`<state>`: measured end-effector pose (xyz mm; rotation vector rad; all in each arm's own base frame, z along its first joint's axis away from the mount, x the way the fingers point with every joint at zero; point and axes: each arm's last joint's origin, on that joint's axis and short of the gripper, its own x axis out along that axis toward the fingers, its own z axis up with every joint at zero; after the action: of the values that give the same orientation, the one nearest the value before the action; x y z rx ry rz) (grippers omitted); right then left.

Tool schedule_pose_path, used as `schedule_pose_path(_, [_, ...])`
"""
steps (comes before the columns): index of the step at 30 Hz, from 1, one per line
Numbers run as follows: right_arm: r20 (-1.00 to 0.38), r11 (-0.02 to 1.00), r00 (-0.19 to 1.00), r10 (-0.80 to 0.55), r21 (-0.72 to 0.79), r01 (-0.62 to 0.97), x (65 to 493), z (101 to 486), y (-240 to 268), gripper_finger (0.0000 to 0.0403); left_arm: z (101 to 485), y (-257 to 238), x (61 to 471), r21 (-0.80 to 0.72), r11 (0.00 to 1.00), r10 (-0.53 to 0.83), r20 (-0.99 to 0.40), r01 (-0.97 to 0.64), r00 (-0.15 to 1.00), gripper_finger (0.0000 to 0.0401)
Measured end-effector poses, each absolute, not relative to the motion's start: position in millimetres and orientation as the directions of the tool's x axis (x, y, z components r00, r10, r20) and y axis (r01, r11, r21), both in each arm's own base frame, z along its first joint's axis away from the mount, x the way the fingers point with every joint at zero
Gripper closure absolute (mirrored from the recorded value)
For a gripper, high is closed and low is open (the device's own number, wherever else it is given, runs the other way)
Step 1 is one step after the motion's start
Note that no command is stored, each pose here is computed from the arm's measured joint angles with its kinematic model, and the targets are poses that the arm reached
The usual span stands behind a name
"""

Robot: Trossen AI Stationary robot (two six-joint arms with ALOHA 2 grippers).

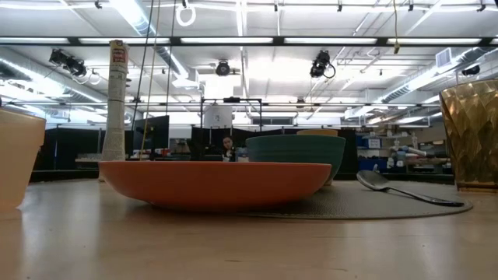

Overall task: Arrange a breakfast setting
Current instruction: Put the apple on the gray mat to the top left of the green bowl

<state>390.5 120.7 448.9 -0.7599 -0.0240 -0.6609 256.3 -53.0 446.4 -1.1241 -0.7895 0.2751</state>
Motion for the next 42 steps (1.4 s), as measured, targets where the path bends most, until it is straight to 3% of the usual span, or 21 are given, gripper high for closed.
schedule_pose_path(25, [0.257, 0.454, 0.803, -0.538, -0.714, 0.532, 392.1, 449.0, 117.2, 0.0382, 443.4, -53.5, 259.2, -0.869, 0.477, 0.537, 0.405, 0.130, 0.740, 0.0057])
schedule_pose_path(42, [0.290, 0.480, 0.751, -0.592, -0.621, 0.619, 386.5, 456.2, 117.6, 0.0382, 451.1, -54.0, 247.2, -0.822, 0.563, 0.503, 0.426, 0.089, 0.752, 0.0051])
